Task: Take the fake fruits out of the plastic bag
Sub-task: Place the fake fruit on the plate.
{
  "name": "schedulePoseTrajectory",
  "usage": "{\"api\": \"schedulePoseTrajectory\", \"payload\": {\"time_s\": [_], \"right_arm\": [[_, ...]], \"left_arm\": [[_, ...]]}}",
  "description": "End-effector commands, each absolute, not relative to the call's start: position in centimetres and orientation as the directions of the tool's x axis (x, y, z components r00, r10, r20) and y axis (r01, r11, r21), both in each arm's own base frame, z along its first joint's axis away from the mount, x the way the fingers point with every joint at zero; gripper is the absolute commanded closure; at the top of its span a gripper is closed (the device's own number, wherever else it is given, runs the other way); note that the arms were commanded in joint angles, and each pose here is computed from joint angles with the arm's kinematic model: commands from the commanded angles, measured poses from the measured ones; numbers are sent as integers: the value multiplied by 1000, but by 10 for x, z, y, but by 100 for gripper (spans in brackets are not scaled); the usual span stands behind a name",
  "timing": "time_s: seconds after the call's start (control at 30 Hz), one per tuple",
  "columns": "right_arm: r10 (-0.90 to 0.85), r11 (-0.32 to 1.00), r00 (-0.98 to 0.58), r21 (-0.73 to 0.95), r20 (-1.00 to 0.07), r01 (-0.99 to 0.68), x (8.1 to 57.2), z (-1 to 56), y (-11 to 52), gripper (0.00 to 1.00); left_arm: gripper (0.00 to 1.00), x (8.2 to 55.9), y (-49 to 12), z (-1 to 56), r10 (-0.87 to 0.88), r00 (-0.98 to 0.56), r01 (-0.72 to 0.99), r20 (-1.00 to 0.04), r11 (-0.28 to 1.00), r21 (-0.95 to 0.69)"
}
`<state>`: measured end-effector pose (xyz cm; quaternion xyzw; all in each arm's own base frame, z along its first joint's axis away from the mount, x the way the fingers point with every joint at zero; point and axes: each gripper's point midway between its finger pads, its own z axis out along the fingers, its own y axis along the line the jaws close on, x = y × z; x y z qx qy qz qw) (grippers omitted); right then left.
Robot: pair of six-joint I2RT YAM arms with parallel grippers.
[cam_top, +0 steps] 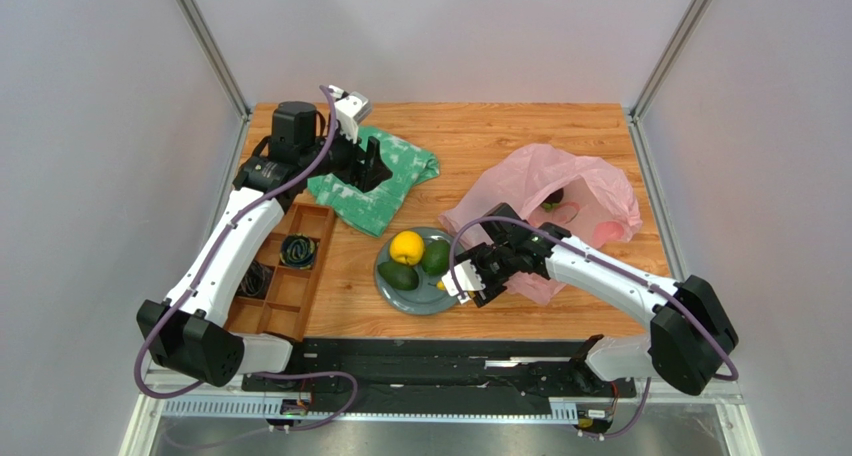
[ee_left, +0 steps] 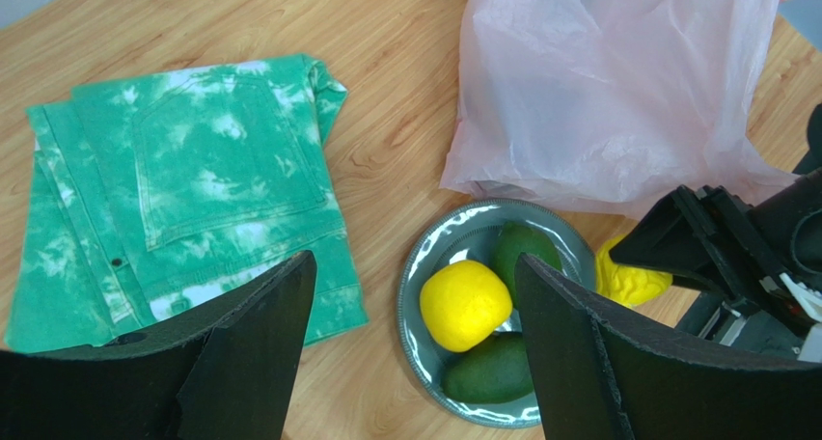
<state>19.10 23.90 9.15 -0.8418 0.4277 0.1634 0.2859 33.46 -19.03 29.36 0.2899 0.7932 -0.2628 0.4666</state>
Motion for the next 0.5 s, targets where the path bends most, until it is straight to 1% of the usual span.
{"api": "schedulePoseTrajectory", "payload": {"time_s": [0.0, 0.2, 0.27, 0.37, 0.47], "right_arm": [[-568, -519, 682, -442, -462, -732, 210, 89, 253, 44], [-579, -524, 683, -438, -445, -731, 216, 77, 254, 40], [-574, -513, 689, -462, -442, -723, 219, 77, 258, 41], [-578, -521, 697, -466, -424, -715, 219, 71, 258, 37], [-587, -503, 695, -486, -415, -715, 221, 68, 257, 28]], "left_arm": [[16, 332, -194, 301, 208, -361, 728, -909, 672, -136], [16, 327, -194, 299, 212, -361, 738, -908, 661, -139], [16, 325, -197, 300, 211, -360, 747, -909, 649, -145], [16, 325, -199, 302, 203, -362, 750, -910, 642, -155], [16, 328, -201, 302, 196, -371, 750, -908, 639, -169]]}}
